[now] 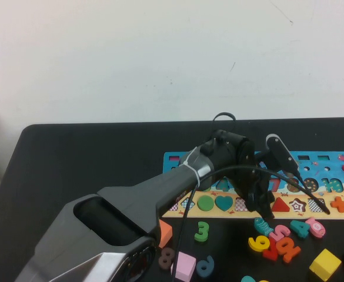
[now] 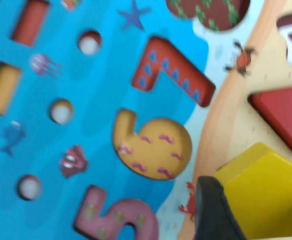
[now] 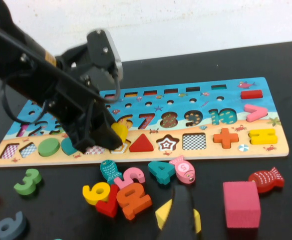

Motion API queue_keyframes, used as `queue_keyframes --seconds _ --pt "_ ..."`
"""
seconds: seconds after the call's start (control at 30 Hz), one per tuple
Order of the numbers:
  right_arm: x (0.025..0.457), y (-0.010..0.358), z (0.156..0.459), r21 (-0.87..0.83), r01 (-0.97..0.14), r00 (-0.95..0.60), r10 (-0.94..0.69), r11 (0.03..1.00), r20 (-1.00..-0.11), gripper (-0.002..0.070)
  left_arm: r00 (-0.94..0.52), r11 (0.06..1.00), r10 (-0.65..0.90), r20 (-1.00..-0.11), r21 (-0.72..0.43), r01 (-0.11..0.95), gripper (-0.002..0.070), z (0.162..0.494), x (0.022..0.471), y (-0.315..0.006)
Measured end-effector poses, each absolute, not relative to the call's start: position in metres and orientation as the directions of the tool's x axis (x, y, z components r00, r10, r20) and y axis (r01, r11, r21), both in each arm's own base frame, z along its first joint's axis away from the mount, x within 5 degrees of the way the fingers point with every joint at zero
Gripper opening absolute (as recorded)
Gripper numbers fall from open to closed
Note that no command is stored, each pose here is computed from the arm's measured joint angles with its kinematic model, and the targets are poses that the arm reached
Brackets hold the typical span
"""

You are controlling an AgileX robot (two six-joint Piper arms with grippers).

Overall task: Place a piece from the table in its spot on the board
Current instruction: Place the "Pentagon" into the hole of the Pentagon

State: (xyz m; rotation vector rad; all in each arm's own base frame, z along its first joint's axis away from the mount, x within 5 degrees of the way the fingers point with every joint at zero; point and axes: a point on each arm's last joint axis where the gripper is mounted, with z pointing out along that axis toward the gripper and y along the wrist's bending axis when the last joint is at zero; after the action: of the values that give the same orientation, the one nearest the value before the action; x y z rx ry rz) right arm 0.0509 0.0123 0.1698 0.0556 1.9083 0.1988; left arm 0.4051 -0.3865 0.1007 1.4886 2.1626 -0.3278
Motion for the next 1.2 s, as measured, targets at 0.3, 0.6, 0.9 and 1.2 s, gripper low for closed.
queue_keyframes --seconds 0.3,0.6,0.9,1.2 --pt "0.0509 0.0123 0.1698 0.165 -0.059 -0.341 0.136 0.984 -0.93 0.0589 -0.293 0.373 0.814 -0.501 0.065 0.925 0.0316 0.0905 0.4043 -0.386" --pt "0.0509 0.0123 0.1698 0.165 -0.059 -0.341 0.136 0.984 -0.93 0.0589 -0.293 0.374 0.814 -0.502 0.066 0.925 0.0316 0.0905 0.4044 -0.3861" --pt "0.0509 0.0123 0.1698 0.165 -0.059 -0.341 0.136 0.984 -0.93 0.0589 -0.292 0.375 0.811 -0.507 0.067 0.924 0.0328 0.0908 0.4047 -0.3864" --pt "0.0509 0.0123 0.1698 0.165 -0.059 -0.341 0.136 0.984 -0.93 0.0589 -0.308 0.384 0.798 -0.518 0.042 0.922 0.0336 0.0912 0.4036 -0.3878"
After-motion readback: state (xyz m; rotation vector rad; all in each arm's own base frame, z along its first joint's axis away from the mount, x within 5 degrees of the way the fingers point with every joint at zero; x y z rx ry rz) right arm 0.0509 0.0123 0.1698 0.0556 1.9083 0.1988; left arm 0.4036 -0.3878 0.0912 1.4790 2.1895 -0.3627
